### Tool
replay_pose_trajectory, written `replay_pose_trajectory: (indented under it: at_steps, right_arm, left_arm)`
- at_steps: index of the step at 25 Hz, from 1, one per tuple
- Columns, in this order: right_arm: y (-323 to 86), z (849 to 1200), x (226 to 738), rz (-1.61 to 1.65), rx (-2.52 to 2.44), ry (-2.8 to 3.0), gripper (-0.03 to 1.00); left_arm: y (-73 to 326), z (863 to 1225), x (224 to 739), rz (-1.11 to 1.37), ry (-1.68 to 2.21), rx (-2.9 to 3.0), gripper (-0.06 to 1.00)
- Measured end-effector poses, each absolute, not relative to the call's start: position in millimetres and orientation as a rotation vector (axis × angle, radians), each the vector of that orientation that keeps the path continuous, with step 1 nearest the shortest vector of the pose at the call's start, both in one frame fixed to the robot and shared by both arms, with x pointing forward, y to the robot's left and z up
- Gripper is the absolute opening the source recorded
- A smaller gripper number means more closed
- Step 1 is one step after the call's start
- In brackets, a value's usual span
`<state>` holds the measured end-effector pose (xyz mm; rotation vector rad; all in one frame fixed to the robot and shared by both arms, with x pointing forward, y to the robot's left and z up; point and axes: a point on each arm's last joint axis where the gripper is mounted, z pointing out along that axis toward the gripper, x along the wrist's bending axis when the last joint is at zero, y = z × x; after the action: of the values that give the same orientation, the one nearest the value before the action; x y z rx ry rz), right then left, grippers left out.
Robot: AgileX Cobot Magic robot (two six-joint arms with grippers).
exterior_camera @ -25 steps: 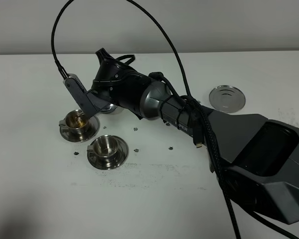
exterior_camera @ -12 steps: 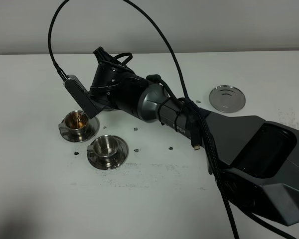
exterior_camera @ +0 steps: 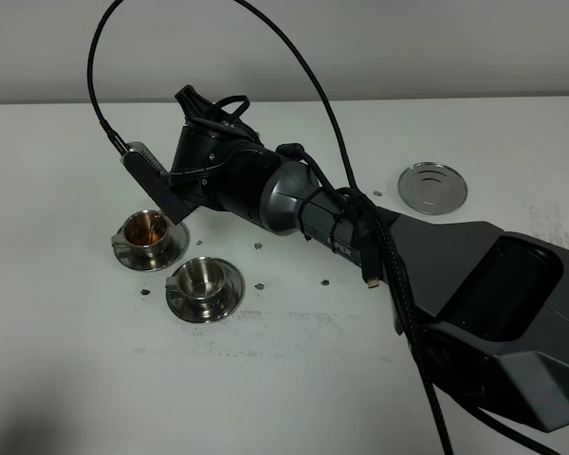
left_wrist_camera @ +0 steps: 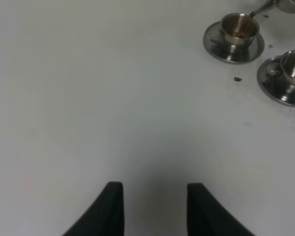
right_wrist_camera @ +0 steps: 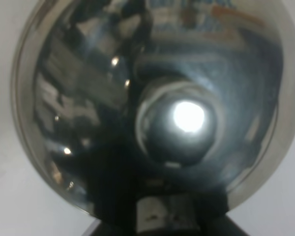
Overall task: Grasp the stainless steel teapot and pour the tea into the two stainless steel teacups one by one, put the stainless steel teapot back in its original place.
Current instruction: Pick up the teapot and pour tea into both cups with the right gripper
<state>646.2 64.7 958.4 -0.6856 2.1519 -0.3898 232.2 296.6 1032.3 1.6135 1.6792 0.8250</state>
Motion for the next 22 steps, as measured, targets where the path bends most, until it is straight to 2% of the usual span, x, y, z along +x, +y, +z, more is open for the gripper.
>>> replay_pose_trajectory:
  at_steps: [22]
  right_arm:
    - [68.4,960.3,643.8,-0.409,-0.707,2.118,0.18]
  left_arm:
    - [296.6,1032.3,232.2,0.825,1.679,1.613,0.36]
